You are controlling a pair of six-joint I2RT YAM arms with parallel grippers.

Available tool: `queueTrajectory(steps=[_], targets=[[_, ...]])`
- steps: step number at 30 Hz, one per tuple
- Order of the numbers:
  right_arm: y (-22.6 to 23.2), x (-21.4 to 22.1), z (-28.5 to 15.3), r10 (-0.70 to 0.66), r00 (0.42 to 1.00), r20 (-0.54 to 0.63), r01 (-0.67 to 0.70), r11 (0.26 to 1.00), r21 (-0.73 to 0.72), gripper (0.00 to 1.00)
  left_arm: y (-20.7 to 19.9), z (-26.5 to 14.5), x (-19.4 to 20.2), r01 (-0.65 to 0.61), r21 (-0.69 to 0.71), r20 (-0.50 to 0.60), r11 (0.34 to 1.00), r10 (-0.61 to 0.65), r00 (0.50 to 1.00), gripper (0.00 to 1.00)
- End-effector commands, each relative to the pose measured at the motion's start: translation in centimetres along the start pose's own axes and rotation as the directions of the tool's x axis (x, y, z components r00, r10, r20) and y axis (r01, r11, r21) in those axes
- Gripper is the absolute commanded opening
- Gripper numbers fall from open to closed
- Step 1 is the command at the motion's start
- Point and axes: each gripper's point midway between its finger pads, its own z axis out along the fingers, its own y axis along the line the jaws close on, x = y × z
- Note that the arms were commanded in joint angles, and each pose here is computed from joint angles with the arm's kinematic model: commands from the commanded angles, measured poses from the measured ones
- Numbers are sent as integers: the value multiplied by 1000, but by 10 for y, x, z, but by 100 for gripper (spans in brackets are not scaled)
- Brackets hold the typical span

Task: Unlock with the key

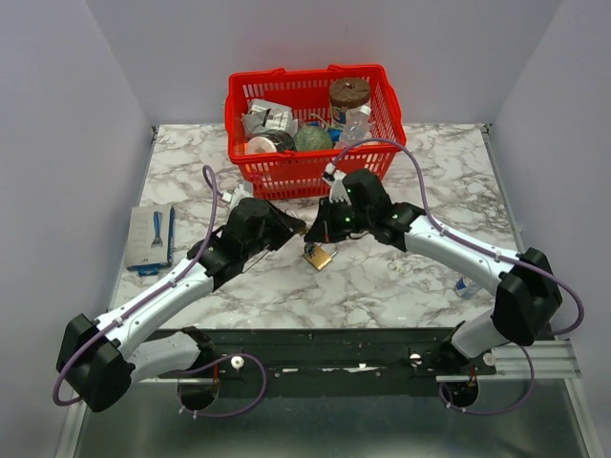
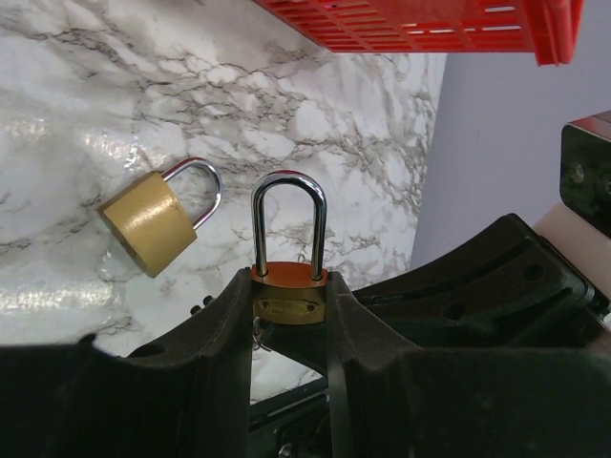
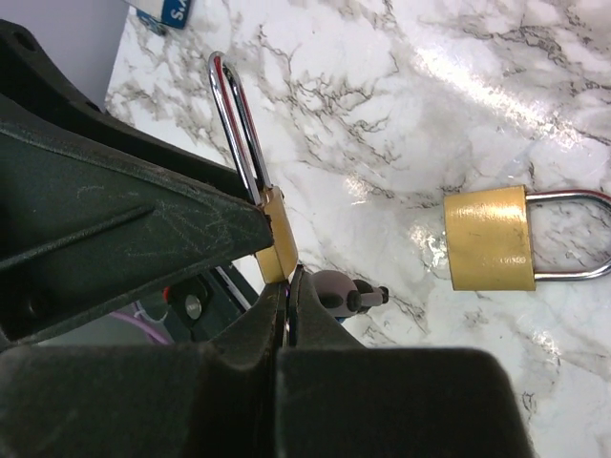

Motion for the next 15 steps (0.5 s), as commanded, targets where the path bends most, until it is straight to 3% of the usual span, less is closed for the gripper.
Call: queueTrajectory(steps=[1,6,15], targets=[[21,-47,-14,-89,978,189,112,987,-116,1,-38,-16,26,-59,208,-127,976,87,988,0],[26,-45,-21,-65,978,200,106,974,-199,1,-47,-21,28,-132,270,-141,954,175,974,0],[29,-48,-35,-26,974,223,98,944,-315,1,-55,-28,23,-135,355,-131,925,192,973,0]])
